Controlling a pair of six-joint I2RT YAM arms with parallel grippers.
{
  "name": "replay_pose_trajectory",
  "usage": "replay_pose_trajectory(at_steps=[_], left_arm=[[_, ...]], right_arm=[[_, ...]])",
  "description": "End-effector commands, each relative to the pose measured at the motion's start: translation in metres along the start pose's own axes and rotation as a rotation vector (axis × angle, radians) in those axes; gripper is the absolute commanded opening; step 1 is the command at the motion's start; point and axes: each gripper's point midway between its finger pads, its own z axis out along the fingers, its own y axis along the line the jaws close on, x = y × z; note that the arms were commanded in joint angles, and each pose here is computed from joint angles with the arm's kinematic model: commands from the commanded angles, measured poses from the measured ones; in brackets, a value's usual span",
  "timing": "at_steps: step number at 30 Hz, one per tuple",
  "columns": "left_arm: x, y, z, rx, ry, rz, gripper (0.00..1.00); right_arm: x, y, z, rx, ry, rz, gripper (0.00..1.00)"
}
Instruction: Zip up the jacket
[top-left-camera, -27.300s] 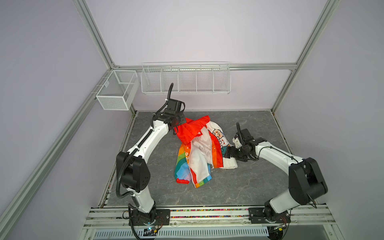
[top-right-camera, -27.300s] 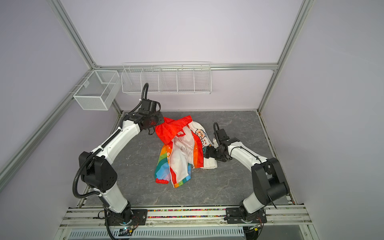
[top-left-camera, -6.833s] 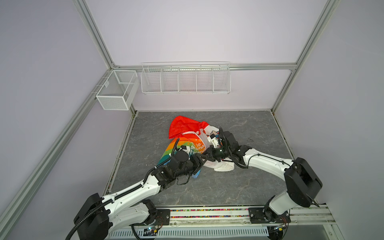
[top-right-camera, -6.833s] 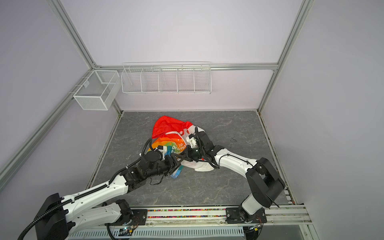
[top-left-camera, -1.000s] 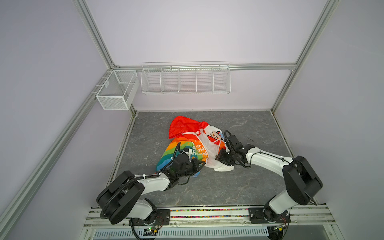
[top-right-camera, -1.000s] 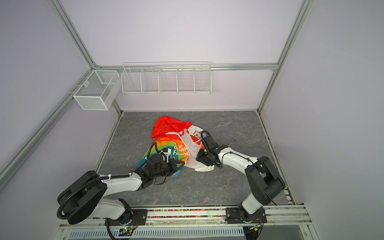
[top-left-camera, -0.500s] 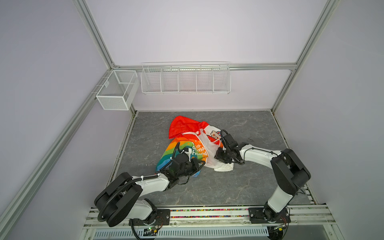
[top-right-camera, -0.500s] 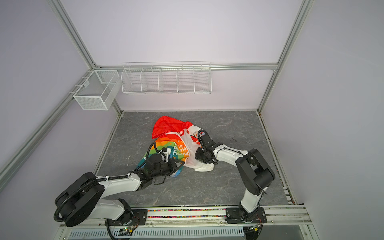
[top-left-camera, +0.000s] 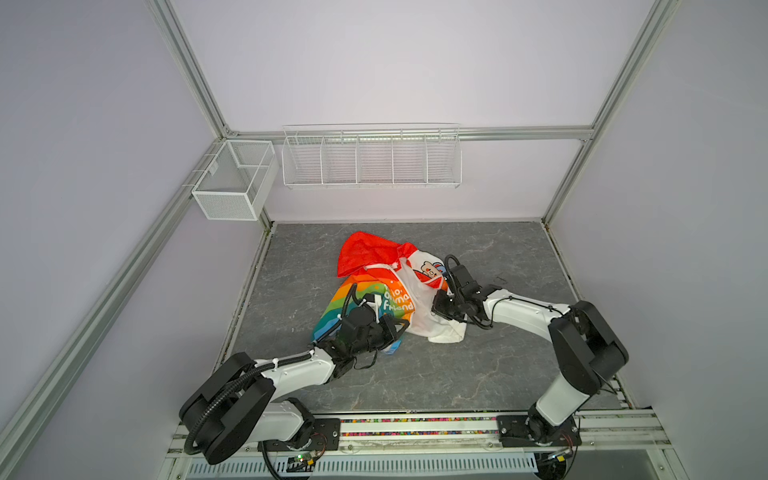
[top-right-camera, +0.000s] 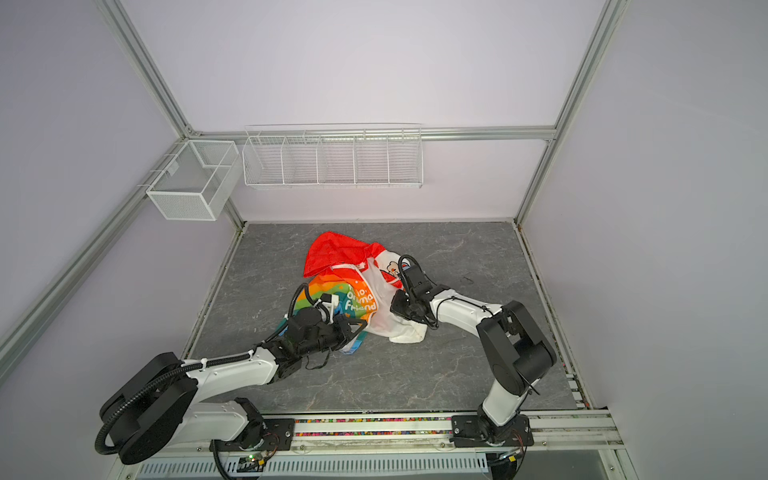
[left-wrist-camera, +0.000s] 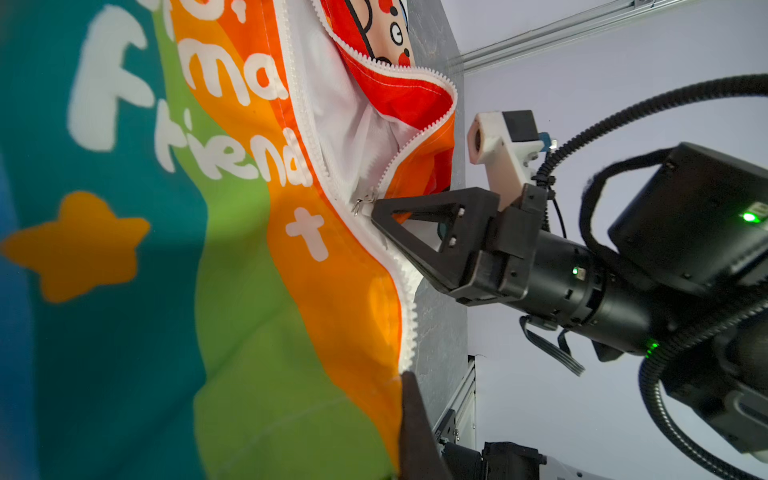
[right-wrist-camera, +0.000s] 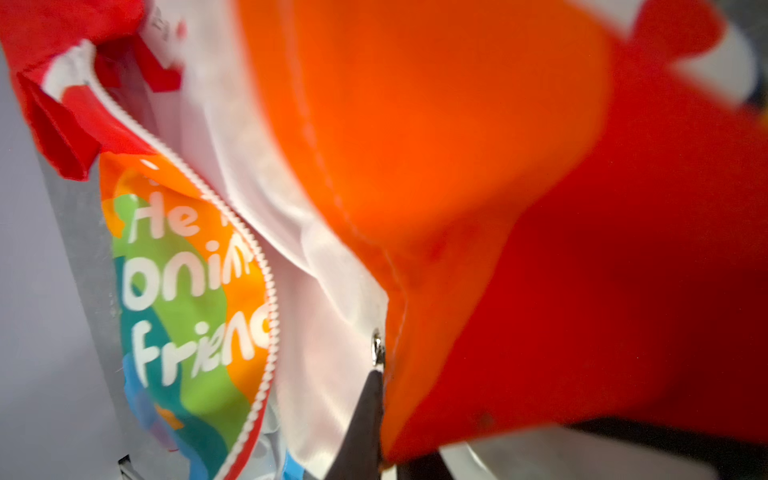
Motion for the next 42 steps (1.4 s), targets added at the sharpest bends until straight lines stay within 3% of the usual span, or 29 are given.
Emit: replay_pose_trajectory(at_steps=[1, 12, 20, 29, 36, 42], left_arm=[[-0.007, -0.001, -0.003, -0.01, -0.032, -0.001, 0.0], [-0.018, 0.004, 0.003, -0.052, -0.069, 0.012, 0.0], [-0.022, 0.01, 0.007, -0.087, -0.081, 0.005, 0.0], [-0.024, 0.021, 0.001, -0.146, -0.103, 0.005, 0.0], [-0.023, 0.022, -0.002, -0.153, -0.104, 0.004, 0.0], [-0.022, 0.021, -0.002, -0.15, -0.098, 0.002, 0.0]], right_arm=[[-0.001, 0.011, -0.016, -0.062, -0.014, -0.037, 0.07], [0.017, 0.067, -0.06, -0.368, 0.05, -0.22, 0.07], [0.035, 0.071, -0.07, -0.441, 0.103, -0.288, 0.06], [0.079, 0.001, -0.03, -0.316, 0.235, -0.242, 0.07], [0.069, -0.048, -0.024, -0.145, 0.198, -0.177, 0.07], [0.062, -0.06, -0.018, -0.082, 0.197, -0.166, 0.11]])
